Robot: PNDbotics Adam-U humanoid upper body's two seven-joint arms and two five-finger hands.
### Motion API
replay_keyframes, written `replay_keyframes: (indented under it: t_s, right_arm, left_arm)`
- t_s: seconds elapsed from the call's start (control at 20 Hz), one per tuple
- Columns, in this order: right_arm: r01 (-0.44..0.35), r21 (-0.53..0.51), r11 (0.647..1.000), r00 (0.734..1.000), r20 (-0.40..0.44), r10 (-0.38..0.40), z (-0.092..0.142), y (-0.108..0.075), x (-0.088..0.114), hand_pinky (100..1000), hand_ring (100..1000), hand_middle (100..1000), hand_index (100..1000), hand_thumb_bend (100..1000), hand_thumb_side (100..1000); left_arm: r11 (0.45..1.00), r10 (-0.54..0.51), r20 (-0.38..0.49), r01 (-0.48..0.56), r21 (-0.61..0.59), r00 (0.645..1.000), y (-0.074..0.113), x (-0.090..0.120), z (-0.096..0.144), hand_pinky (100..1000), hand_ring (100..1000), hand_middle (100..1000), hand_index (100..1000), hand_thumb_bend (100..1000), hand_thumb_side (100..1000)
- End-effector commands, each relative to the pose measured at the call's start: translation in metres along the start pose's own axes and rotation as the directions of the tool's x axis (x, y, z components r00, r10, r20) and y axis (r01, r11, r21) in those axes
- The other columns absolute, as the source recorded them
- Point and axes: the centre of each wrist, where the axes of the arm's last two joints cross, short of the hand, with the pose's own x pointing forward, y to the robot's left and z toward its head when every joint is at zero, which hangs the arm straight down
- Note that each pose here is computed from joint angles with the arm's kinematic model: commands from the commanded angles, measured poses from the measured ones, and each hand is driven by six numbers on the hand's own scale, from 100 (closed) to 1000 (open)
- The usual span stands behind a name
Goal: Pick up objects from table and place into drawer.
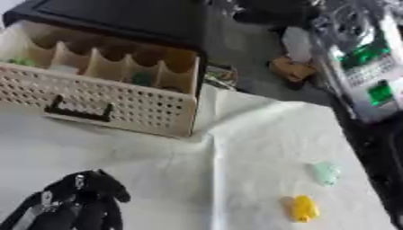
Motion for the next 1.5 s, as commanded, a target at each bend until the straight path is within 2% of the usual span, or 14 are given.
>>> replay_keyframes:
  t_s: [0.05,0.5,0.7,0.75,0.95,1.15,1.3,1.5]
  right_arm:
    - [-0.026,-0.074,0.997,0.999,0.04,0.029,0.015,-0.023,0.014,416,546,158,751,522,658]
    - [-0.005,-0.203,0.979,1.0,-0.008,0.004,0.043,-0.037,-0.015,411,544,192,724,487,653]
    - [0.002,-0.264,0.965,0.999,-0.039,-0.012,0.057,-0.04,-0.03,412,547,214,718,471,654]
    - [0.002,-0.277,0.961,0.999,-0.044,-0.015,0.061,-0.04,-0.034,413,547,216,717,467,618]
    - [0.002,-0.317,0.949,0.997,-0.071,-0.026,0.075,-0.039,-0.048,418,552,231,715,466,641]
    - [-0.006,-0.367,0.93,0.995,-0.092,-0.03,0.091,-0.035,-0.062,435,565,251,711,380,614]
    - [-0.011,-0.404,0.915,0.994,-0.106,-0.034,0.103,-0.03,-0.071,456,578,275,716,368,683]
    - [-0.042,-0.462,0.886,0.993,-0.12,-0.016,0.119,-0.027,-0.082,477,591,301,720,346,751]
  left_arm:
    - [1.0,-0.014,0.019,0.013,0.02,1.0,0.004,0.005,0.002,241,451,574,709,100,465]
    - [0.996,-0.05,0.049,0.046,0.082,0.998,0.015,0.003,0.015,236,449,568,715,100,492]
    - [0.99,-0.098,0.087,0.088,0.11,0.991,0.024,0.005,0.024,220,440,542,717,100,505]
    - [0.988,-0.111,0.097,0.099,0.116,0.989,0.027,0.005,0.026,215,436,536,718,100,506]
    - [0.977,-0.179,0.142,0.16,0.138,0.973,0.04,0.01,0.034,194,420,519,718,100,503]
    - [0.954,-0.279,0.185,0.251,0.164,0.942,0.056,0.018,0.043,163,396,498,721,100,459]
    - [0.923,-0.372,0.198,0.339,0.182,0.907,0.068,0.024,0.051,125,365,480,713,100,408]
    - [0.844,-0.533,0.187,0.503,0.186,0.825,0.087,0.036,0.067,118,368,478,707,100,312]
